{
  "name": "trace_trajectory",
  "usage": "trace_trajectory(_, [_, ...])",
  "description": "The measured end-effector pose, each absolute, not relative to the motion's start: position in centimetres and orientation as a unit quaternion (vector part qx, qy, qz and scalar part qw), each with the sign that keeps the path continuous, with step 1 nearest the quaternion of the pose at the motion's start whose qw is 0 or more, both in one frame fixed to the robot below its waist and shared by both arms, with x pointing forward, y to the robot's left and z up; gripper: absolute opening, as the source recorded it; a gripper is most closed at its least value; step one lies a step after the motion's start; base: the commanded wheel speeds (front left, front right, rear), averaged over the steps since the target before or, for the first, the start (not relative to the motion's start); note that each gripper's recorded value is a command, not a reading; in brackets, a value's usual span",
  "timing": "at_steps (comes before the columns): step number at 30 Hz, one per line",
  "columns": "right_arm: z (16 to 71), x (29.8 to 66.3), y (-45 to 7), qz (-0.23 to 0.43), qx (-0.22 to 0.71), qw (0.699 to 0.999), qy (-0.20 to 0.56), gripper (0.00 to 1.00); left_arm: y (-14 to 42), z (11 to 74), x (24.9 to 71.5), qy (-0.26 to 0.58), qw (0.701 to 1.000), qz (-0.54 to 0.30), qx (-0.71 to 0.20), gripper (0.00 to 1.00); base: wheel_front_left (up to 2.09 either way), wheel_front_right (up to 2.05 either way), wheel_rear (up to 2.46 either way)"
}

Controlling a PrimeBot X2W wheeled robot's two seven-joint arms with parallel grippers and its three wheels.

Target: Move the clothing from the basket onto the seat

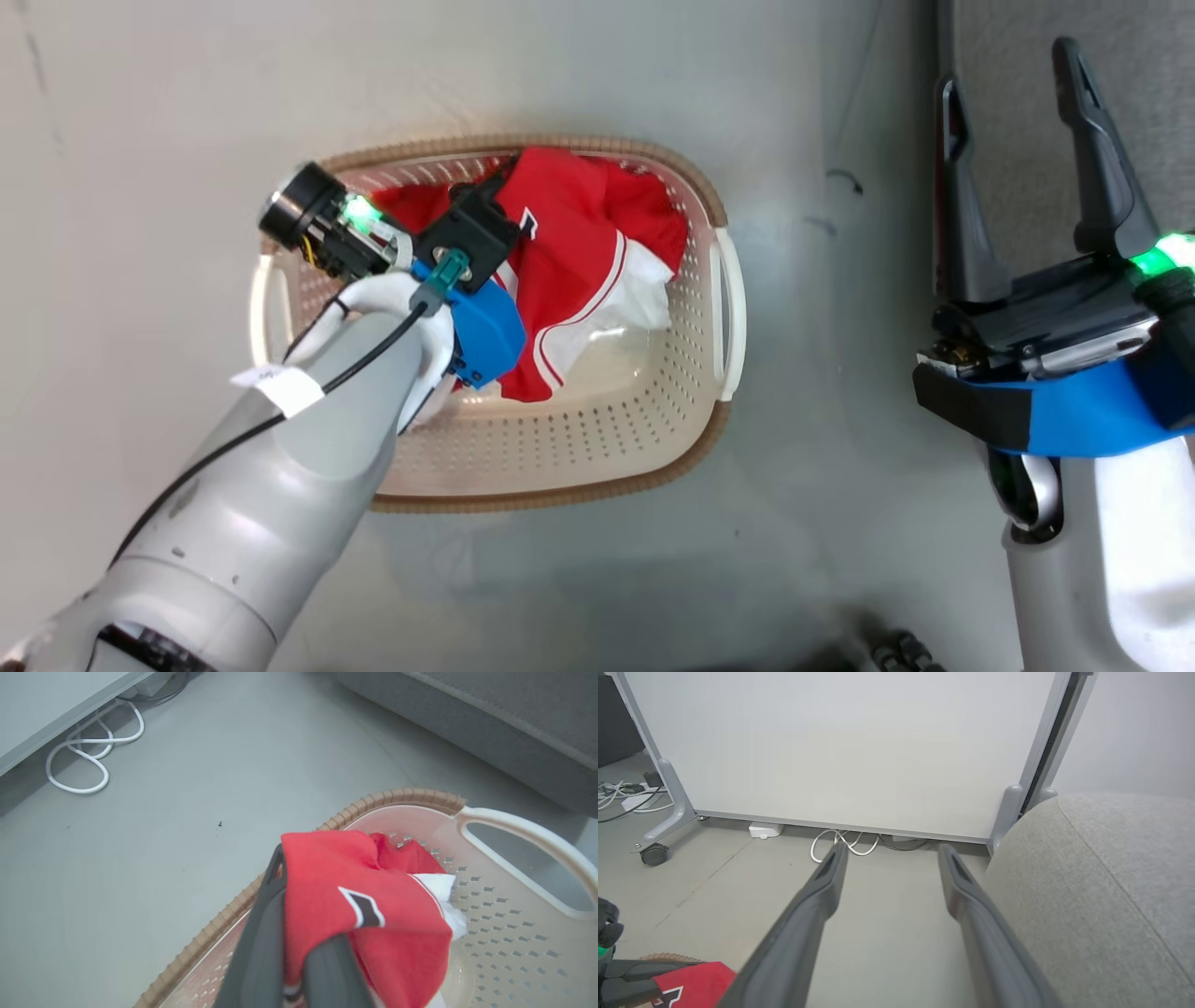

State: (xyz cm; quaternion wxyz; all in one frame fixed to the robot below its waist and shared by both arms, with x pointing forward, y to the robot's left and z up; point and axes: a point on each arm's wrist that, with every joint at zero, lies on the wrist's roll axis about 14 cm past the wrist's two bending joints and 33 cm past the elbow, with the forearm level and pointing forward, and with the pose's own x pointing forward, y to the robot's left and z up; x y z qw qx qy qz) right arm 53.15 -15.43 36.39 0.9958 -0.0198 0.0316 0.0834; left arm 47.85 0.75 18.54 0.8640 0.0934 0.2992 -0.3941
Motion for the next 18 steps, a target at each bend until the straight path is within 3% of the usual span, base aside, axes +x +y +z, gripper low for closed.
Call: trace_trajectory(18, [45.5,49.9,-14.9,0.084,-0.006,0.996,-0.027,1.00,3.1,33.1,49.0,0.170,0.928,-0.322,0.072,0.00,0.00,0.00,0.00])
